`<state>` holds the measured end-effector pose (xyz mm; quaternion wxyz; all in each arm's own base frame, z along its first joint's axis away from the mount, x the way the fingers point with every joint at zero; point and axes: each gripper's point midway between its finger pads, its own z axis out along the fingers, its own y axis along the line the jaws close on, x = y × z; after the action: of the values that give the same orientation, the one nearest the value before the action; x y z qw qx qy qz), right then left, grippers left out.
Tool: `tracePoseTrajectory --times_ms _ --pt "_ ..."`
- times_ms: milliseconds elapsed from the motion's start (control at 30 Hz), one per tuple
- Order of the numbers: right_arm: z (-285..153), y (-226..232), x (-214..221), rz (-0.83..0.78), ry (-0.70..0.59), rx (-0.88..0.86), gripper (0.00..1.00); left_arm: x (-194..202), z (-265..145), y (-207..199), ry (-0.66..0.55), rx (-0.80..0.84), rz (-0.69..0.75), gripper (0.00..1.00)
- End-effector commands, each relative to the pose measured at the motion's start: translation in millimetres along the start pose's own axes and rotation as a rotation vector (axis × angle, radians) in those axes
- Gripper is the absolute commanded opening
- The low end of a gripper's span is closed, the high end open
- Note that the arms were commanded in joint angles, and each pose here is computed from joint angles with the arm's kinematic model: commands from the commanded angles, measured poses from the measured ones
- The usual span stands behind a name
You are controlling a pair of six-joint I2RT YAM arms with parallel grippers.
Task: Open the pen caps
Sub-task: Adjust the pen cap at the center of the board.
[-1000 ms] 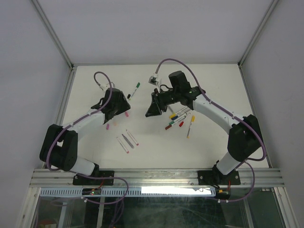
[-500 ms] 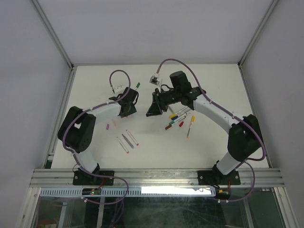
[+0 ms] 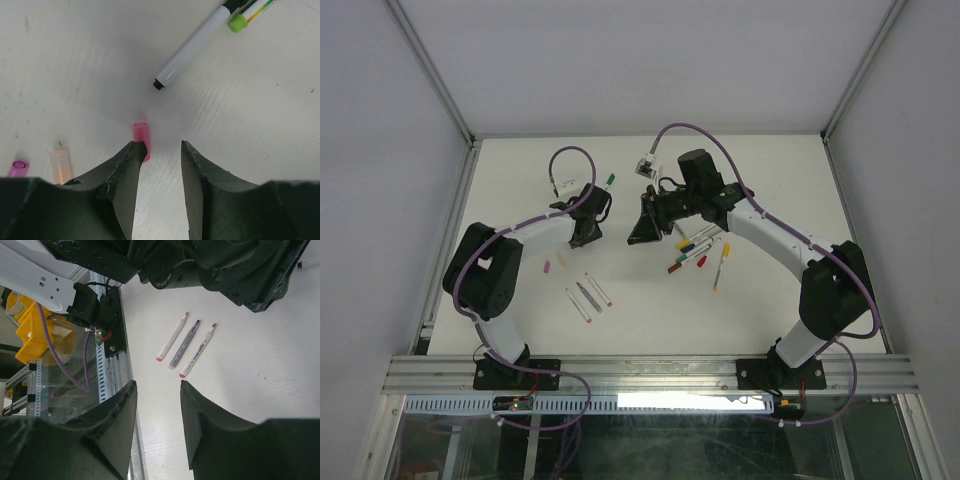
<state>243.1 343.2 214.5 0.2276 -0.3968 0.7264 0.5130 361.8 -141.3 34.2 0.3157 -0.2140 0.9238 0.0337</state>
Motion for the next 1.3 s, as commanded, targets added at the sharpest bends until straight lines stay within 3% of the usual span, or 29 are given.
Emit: tracePoseTrajectory --times_ms 0,367,1033,1267 --pt "-7.5 14.3 -15.6 -0.055 -0.047 -0.034 0.43 -16.1 -9.8 -4.7 -0.046 0.013 -0.02 0.38" --pt "-7.0 13.6 -15.2 -0.051 -0.046 -0.037 0.43 -39.5 -40.4 1.1 -0.125 0.056 -0.032 0.42" --pt "-9.1 12.3 -15.6 -0.047 -0.05 -0.035 0.43 -4.0 3.8 15.2 -0.024 -0.062 0.012 0.4" --pt "-10.2 11.1 -16.2 -0.045 -0.053 -0.033 0.43 0.4 5.9 19.7 -0.015 -0.08 0.016 0.32"
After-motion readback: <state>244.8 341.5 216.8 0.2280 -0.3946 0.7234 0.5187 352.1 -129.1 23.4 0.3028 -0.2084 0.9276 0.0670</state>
